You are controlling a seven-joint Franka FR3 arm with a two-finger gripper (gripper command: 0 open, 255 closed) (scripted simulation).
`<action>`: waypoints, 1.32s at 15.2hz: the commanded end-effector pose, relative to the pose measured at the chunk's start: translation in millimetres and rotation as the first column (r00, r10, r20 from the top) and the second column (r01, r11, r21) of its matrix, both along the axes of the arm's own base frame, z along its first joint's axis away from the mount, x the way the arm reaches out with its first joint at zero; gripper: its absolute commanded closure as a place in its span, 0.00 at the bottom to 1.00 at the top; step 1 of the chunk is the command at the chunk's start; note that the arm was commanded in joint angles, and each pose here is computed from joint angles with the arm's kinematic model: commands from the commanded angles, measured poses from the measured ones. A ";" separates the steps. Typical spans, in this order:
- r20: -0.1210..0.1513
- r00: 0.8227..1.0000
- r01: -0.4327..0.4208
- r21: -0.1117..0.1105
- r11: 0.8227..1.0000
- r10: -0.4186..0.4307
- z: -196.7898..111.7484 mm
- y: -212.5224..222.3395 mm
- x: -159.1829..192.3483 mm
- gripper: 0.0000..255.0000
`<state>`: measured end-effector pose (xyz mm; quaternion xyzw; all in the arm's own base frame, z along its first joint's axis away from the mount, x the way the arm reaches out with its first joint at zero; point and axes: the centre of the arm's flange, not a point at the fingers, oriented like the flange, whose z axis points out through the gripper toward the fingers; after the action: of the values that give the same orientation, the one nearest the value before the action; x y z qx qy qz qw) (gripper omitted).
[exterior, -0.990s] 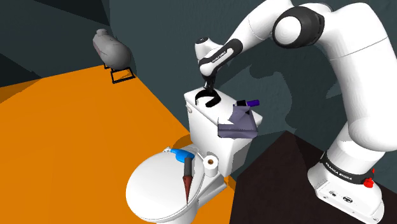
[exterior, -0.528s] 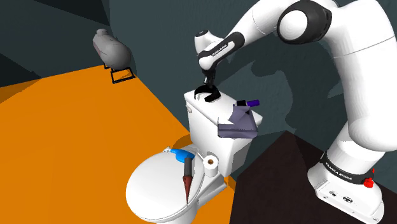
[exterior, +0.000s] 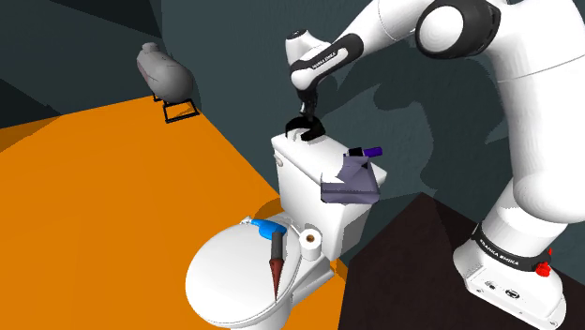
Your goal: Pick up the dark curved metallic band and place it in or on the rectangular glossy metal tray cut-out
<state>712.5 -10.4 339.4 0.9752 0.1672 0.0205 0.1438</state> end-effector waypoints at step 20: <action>0.000 1.000 0.000 0.000 1.000 0.000 54.6 18.9 -155.7 1.00</action>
<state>568.2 5.6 394.6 0.9752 0.1674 0.0200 0.1436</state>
